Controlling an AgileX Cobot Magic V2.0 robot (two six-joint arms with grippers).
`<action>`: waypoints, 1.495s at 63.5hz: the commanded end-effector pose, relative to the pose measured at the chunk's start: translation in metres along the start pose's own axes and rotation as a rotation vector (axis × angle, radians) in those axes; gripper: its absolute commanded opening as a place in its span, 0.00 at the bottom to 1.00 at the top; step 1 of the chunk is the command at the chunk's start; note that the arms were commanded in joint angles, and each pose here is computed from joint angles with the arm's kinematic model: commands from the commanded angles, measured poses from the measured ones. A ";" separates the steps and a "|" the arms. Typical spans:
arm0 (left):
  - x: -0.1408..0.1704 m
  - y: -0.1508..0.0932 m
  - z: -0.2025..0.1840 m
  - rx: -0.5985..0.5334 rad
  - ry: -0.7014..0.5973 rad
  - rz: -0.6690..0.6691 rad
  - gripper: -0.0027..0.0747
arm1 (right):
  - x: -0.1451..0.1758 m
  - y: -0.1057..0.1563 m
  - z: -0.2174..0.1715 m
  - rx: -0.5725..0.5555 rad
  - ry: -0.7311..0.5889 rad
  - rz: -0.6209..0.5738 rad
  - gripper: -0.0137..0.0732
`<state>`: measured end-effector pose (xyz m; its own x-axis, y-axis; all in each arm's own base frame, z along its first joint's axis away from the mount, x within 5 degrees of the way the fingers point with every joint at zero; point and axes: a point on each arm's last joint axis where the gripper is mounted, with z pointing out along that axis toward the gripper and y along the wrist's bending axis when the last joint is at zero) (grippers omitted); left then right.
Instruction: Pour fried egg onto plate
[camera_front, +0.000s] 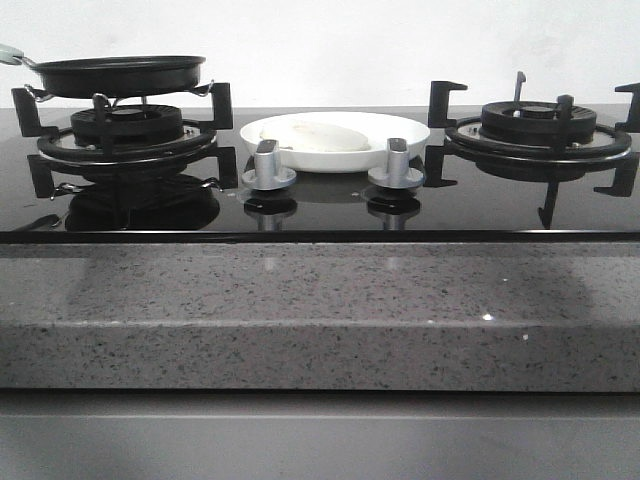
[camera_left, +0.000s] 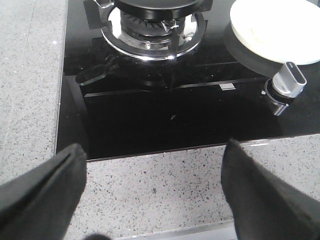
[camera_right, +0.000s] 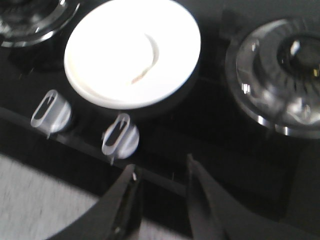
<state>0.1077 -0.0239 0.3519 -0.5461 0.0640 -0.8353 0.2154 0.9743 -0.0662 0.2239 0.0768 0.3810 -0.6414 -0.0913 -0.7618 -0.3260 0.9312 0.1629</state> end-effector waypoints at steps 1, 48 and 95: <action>-0.012 -0.002 -0.005 0.012 -0.096 -0.015 0.74 | 0.009 0.003 -0.031 0.002 -0.125 -0.020 0.46; -0.013 -0.002 -0.006 0.012 -0.105 -0.015 0.61 | 0.141 0.003 -0.096 -0.019 -0.178 -0.046 0.43; -0.014 -0.001 -0.006 0.003 -0.113 -0.018 0.01 | 0.142 0.003 -0.096 -0.017 -0.174 -0.048 0.02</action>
<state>0.1084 -0.0240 0.3530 -0.5348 0.0594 -0.8429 0.2147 0.9743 -0.0676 0.0622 0.0333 0.3230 -0.5589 -0.0896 -0.8244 -0.3646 0.9195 0.1473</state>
